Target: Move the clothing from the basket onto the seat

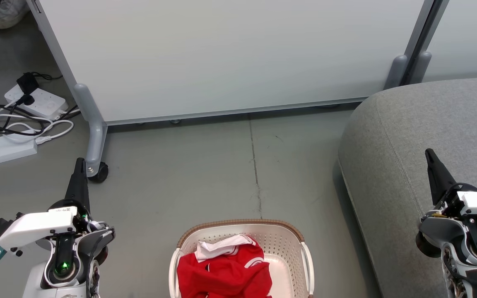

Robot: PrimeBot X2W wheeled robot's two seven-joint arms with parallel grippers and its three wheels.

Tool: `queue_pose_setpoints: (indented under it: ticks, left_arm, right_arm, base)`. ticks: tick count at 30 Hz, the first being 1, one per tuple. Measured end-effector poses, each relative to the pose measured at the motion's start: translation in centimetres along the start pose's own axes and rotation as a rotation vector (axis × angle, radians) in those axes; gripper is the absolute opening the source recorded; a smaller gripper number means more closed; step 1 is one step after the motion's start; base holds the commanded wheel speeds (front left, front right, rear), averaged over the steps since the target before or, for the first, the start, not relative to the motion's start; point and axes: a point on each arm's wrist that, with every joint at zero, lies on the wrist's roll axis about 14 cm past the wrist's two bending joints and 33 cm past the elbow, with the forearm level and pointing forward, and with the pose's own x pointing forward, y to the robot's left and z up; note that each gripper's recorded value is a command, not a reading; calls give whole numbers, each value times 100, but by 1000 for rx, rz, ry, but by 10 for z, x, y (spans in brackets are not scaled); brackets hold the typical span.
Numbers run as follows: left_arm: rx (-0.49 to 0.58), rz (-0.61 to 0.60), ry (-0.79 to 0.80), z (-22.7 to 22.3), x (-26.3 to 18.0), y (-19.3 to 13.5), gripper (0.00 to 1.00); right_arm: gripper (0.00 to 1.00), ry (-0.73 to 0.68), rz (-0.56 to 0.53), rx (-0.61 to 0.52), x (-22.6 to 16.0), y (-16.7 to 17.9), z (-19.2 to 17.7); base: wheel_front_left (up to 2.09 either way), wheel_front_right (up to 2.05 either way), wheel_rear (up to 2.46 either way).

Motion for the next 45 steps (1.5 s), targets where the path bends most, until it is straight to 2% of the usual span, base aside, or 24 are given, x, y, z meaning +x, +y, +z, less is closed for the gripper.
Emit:
queue_pose_setpoints:
  ticks: [27,28,32,39,45]
  left_arm:
    - [0,3,0,0,0,1,0]
    - [-2,14,0,0,-2,5,100]
    - [-9,84,1,-3,-15,31,100]
    - [13,61,-2,-5,-13,23,100]
    - [116,38,3,-7,-11,16,100]
  right_arm:
    - [0,0,-2,1,0,-1,0]
    - [100,-1,-14,5,-2,-5,-1]
    - [100,-1,-81,24,-14,-31,-5]
    - [100,-16,-62,-15,-13,-24,-7]
    - [100,-20,-43,-121,-11,-16,-7]
  base:
    - [0,0,0]
    - [0,0,0]
    - [0,0,0]
    - [0,0,0]
    - [0,0,0]
